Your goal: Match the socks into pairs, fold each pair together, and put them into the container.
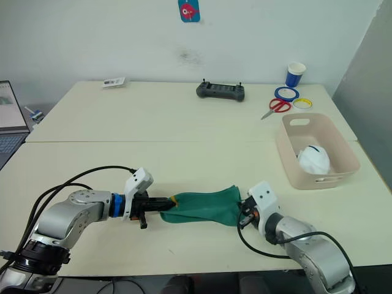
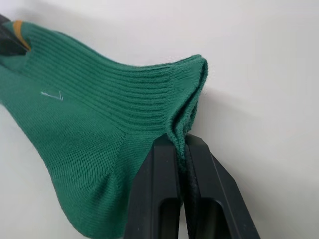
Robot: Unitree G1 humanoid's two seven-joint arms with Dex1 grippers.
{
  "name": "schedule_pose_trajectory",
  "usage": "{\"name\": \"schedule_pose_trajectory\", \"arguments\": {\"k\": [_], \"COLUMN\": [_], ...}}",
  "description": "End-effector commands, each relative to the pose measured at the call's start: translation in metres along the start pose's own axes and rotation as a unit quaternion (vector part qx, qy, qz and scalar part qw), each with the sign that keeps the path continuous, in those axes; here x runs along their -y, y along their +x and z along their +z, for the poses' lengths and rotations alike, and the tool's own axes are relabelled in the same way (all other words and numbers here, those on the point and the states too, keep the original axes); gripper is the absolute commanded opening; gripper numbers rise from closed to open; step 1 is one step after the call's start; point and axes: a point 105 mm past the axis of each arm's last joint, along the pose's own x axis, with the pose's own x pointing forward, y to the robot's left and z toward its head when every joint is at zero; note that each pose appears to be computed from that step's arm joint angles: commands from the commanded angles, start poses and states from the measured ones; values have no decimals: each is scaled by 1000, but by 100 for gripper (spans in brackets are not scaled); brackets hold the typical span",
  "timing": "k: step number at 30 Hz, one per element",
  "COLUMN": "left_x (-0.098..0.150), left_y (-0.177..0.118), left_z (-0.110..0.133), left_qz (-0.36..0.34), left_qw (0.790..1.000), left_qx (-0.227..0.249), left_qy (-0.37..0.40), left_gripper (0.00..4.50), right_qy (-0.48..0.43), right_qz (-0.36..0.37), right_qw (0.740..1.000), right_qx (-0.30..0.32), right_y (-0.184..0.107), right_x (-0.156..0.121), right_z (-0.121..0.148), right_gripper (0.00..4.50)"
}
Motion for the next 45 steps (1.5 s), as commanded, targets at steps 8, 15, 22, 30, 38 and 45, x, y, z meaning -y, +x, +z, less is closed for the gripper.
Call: {"name": "schedule_pose_trajectory", "arguments": {"k": [8, 15, 22, 30, 38, 45], "left_x": [-8, -19, 2, 42, 29, 20], "left_y": [-6, -23, -32, 13, 37, 37], "left_z": [6, 30, 61, 44, 16, -25], "left_qz": [37, 63, -13, -99, -67, -44], "left_qw": [999, 995, 990, 978, 984, 989], "left_qx": [38, 73, 75, 37, -2, -54], "left_qy": [8, 37, 121, 180, 164, 133], "left_gripper": [136, 264, 172, 0, 0, 0], "right_qy": [0, -38, -79, -93, -82, -79], "right_qz": [-24, -21, 15, 106, 152, 100], "right_qw": [1000, 996, 989, 986, 985, 992], "right_qx": [19, 75, 122, 88, 14, -17], "right_y": [-11, -30, -25, 20, 39, 14], "right_x": [7, 3, -8, -37, -51, -22], "right_z": [9, 33, 57, 48, 13, -7], "right_gripper": [192, 441, 382, 96, 2, 2]}}
